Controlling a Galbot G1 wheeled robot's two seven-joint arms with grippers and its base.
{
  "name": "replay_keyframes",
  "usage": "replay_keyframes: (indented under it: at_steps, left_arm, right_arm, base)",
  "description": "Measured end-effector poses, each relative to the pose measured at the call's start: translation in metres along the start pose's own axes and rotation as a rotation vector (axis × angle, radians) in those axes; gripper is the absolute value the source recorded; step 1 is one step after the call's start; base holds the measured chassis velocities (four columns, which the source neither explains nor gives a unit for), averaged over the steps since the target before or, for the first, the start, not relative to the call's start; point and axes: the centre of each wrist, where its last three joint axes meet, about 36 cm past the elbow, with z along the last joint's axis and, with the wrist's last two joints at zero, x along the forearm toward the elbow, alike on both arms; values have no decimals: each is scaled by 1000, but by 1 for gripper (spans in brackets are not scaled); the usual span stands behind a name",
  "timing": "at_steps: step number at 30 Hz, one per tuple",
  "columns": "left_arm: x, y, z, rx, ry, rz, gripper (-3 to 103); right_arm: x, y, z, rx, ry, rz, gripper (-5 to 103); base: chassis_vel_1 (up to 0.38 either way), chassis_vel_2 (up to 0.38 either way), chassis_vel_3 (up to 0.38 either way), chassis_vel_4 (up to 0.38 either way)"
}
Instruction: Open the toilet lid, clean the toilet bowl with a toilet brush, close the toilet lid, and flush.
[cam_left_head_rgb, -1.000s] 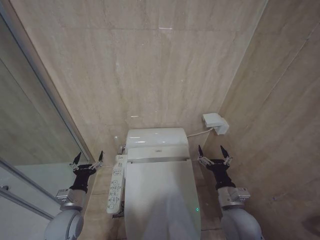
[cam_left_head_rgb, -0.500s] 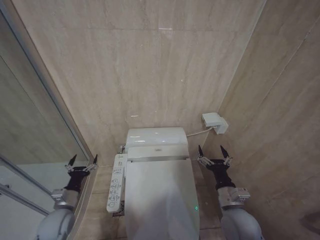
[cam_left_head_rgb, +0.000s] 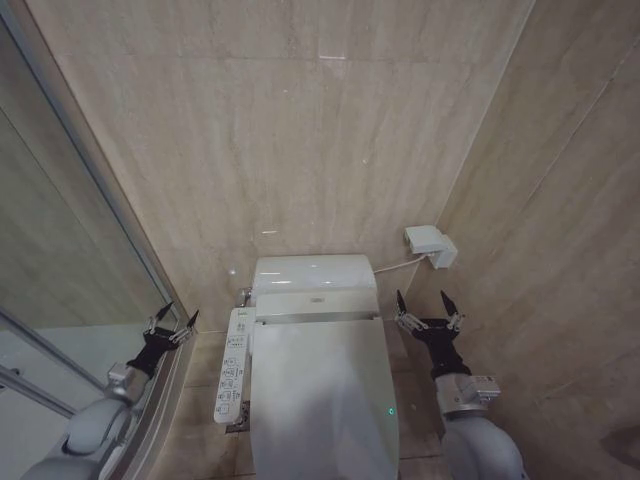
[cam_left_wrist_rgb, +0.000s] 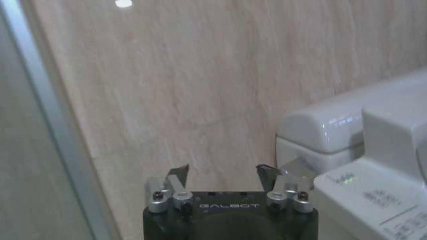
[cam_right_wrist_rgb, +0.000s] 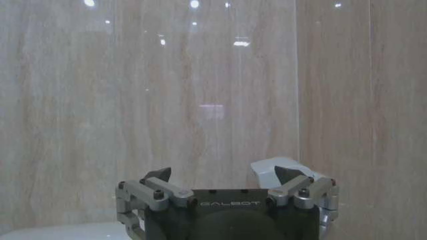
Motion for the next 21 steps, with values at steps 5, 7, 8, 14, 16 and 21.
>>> replay_keyframes:
  at_steps: [5, 7, 8, 14, 16, 21]
  left_arm:
    - [-22, 16, 6, -41, -9, 39, 58]
    - [-28, 20, 8, -50, -12, 51, 58]
    - [-34, 22, 10, -56, -13, 61, 58]
    - [-59, 19, 9, -15, -39, -8, 32]
    - [-66, 17, 8, 3, -41, -46, 32]
    - [-93, 17, 0, 109, -37, -160, 5]
  right_arm:
    - [0, 0, 0, 0, 0, 0, 100]
    - [0, 0, 0, 0, 0, 0, 100]
    - [0, 0, 0, 0, 0, 0, 100]
    - [0, 0, 0, 0, 0, 0, 100]
    - [0, 0, 0, 0, 0, 0, 100]
    - [0, 0, 0, 0, 0, 0, 100]
  base:
    - [0, 0, 0, 0]
    - [0, 0, 0, 0]
    - [0, 0, 0, 0]
    - [0, 0, 0, 0]
    - [0, 0, 0, 0]
    - [0, 0, 0, 0]
